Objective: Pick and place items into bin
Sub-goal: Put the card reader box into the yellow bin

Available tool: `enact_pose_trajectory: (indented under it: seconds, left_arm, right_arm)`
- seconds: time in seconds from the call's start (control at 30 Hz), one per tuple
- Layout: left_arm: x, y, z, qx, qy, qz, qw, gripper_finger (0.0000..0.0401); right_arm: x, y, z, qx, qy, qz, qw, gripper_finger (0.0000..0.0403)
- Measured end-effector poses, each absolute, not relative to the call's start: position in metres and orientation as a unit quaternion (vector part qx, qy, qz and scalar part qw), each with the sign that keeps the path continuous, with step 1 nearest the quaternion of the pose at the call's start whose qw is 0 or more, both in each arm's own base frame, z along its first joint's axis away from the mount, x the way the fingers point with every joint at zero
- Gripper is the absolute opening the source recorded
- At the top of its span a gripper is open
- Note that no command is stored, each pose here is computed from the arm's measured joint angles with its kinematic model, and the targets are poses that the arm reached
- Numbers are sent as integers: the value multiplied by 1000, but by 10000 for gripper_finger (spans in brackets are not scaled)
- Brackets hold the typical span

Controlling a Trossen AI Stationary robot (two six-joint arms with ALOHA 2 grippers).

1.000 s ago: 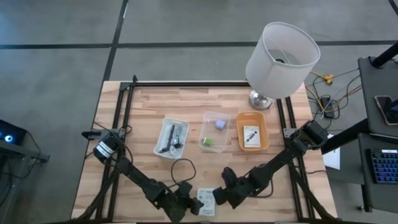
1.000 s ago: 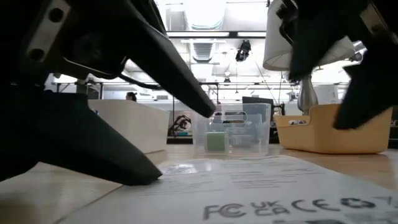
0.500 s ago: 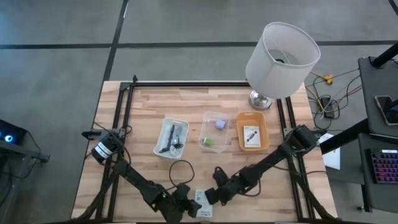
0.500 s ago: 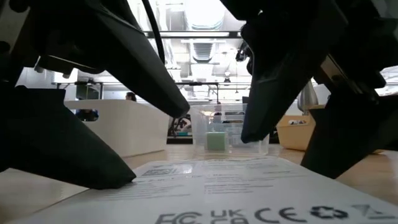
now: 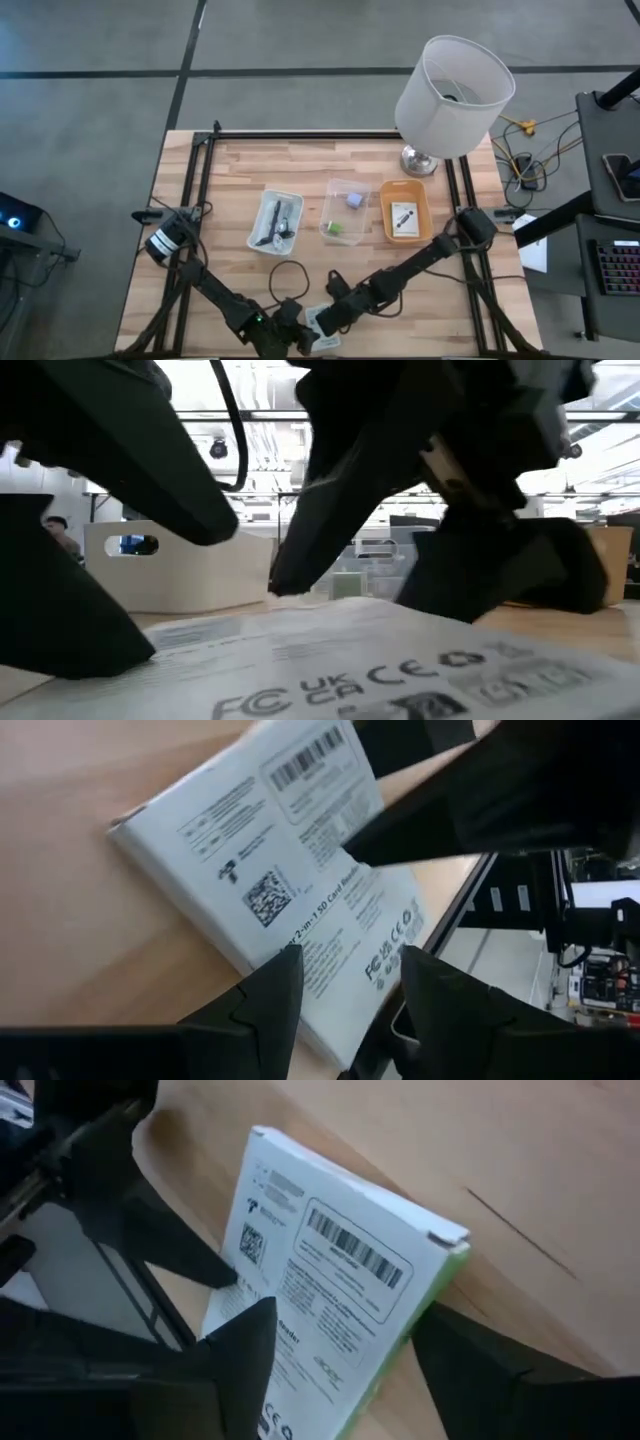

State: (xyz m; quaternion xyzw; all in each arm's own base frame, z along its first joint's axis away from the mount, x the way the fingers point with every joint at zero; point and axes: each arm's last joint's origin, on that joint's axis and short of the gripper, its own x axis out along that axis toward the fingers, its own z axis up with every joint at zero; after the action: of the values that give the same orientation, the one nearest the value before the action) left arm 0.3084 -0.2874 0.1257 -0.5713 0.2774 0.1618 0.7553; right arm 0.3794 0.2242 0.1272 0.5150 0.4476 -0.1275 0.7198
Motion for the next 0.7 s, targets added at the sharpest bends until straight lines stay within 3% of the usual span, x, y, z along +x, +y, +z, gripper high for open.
enact_pose_trajectory:
  seconds: [0.4, 0.57, 0.7]
  left_arm:
    - [298, -296, 128, -560, 252, 164, 772, 160]
    - [296, -291, 142, -522, 223, 166, 806, 160]
    - [294, -289, 165, -507, 172, 163, 829, 160]
  right_arm:
    - [387, 223, 149, 530, 426, -100, 727, 39]
    - [379, 223, 163, 525, 426, -117, 727, 26]
    - [361, 221, 193, 517, 406, -186, 730, 30]
